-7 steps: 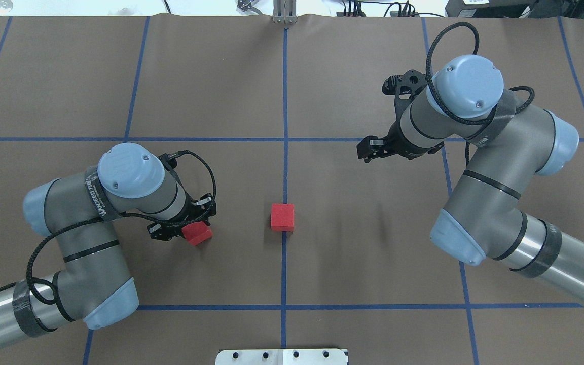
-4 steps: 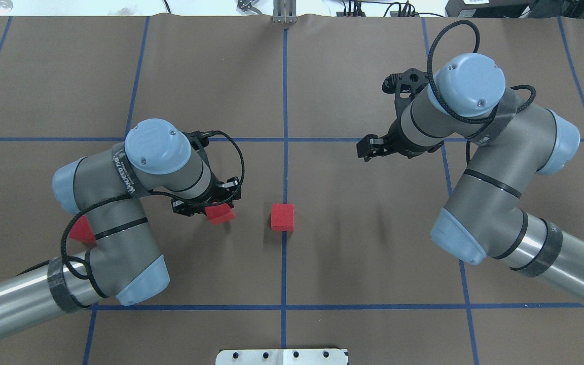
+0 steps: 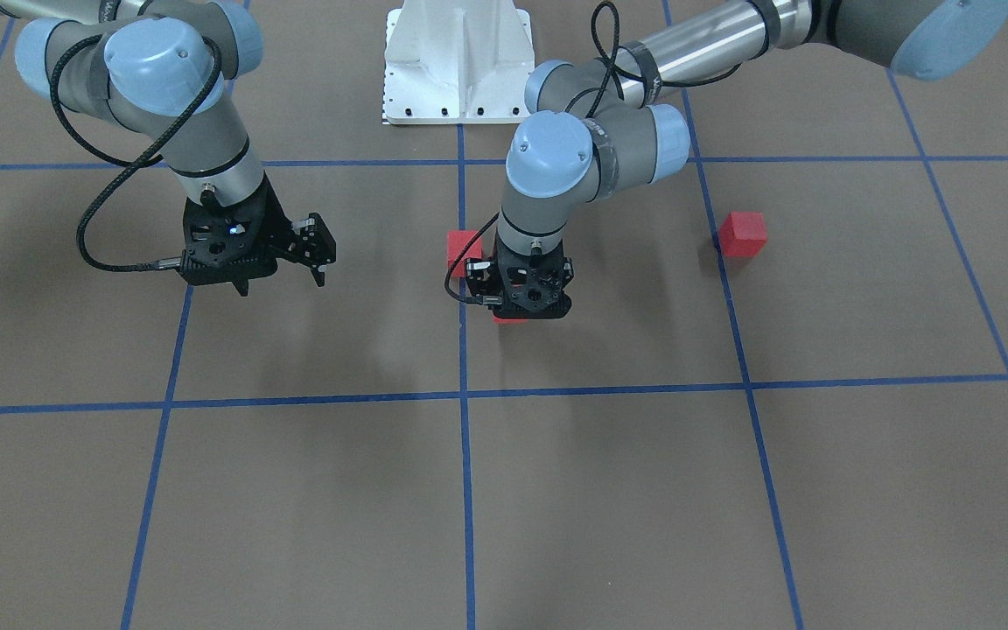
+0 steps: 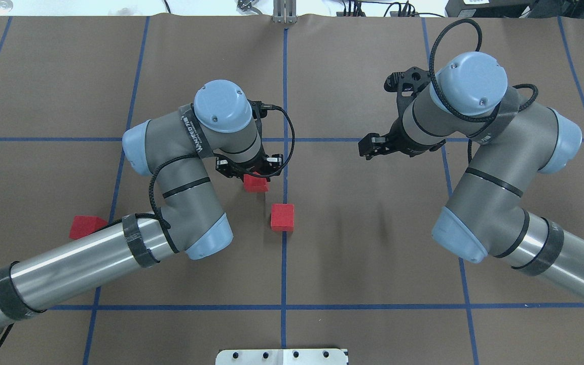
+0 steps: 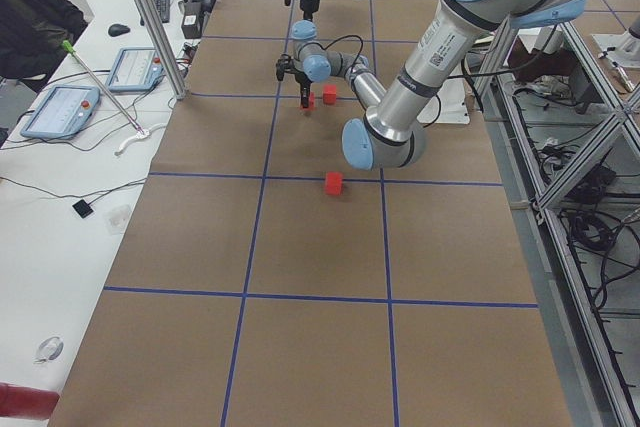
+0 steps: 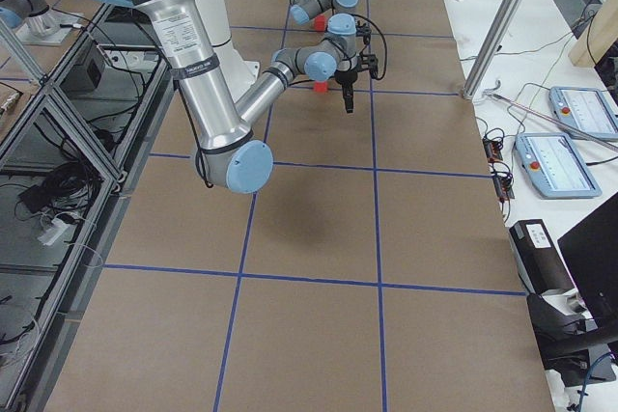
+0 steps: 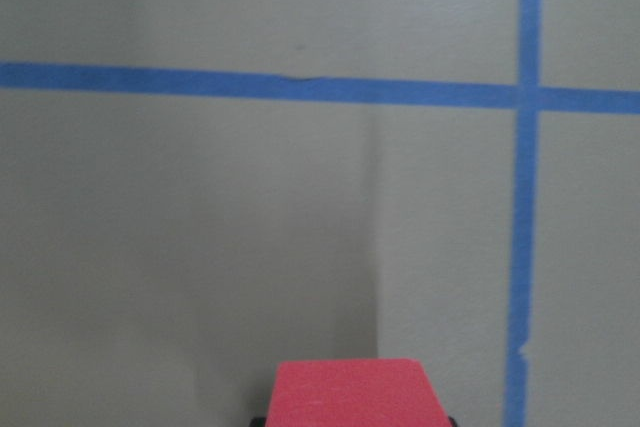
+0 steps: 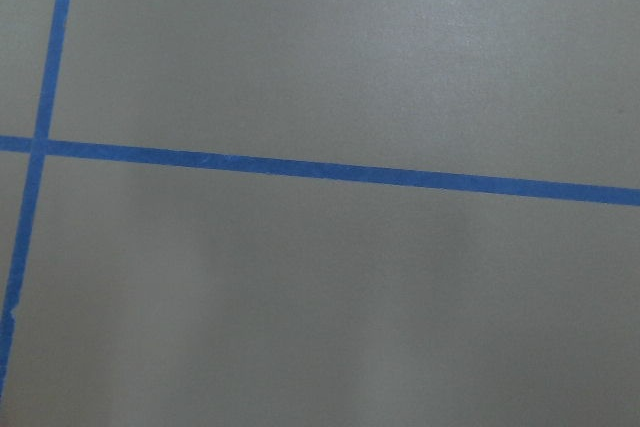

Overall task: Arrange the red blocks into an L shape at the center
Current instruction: 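Grasp the middle red cube with the left gripper and carry it toward center, then place the cube against the far side of the center cube with the left gripper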

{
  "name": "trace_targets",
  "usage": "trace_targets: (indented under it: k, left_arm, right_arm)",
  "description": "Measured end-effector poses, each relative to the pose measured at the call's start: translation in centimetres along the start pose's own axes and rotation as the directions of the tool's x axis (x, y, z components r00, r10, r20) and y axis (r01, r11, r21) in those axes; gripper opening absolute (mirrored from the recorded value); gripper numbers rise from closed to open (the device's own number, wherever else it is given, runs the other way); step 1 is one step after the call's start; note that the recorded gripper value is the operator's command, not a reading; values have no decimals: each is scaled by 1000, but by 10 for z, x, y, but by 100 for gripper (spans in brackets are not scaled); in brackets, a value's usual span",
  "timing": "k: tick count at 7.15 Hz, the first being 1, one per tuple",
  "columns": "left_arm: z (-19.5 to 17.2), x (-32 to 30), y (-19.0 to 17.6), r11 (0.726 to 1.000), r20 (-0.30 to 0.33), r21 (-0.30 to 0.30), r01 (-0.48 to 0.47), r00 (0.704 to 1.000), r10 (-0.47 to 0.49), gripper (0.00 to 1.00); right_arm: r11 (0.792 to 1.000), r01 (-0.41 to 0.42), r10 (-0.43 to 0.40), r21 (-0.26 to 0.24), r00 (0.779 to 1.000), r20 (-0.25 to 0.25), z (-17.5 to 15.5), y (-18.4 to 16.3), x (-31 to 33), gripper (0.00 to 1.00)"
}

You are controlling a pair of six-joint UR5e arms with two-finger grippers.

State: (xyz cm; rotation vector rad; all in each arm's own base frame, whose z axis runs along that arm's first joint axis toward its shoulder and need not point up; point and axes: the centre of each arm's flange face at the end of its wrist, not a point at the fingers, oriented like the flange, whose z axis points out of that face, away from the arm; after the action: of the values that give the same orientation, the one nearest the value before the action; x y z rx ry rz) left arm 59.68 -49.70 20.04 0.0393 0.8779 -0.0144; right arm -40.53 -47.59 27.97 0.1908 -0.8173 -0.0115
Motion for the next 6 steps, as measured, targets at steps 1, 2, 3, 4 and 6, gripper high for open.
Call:
trace_targets:
  k: [1,2,3,4,6]
  left_arm:
    - [2,22,-5,1000,1,-6,-11,1000,11,0]
    - [3,36,-6,1000,0,-13,-22,1000,22,0]
    - [3,41,-5,999,0,-15,-33,999,33,0]
    - [3,42,-4,999,0,-16,-40,999,40,0]
    - [6,46,3,998,-1,-24,-54,999,54,0]
  right_arm:
    - [1000,0,0,1,1000,-1,0,0,1,100]
    - [1000,-1,1,1,1000,-3,1,0,1,100]
    - [1000,-1,1,1,1000,-5,2,1,1,100]
    - [1000,-1,1,1,1000,-6,2,1,2,100]
    - [1000,-2,2,1,1000,-8,2,1,2,100]
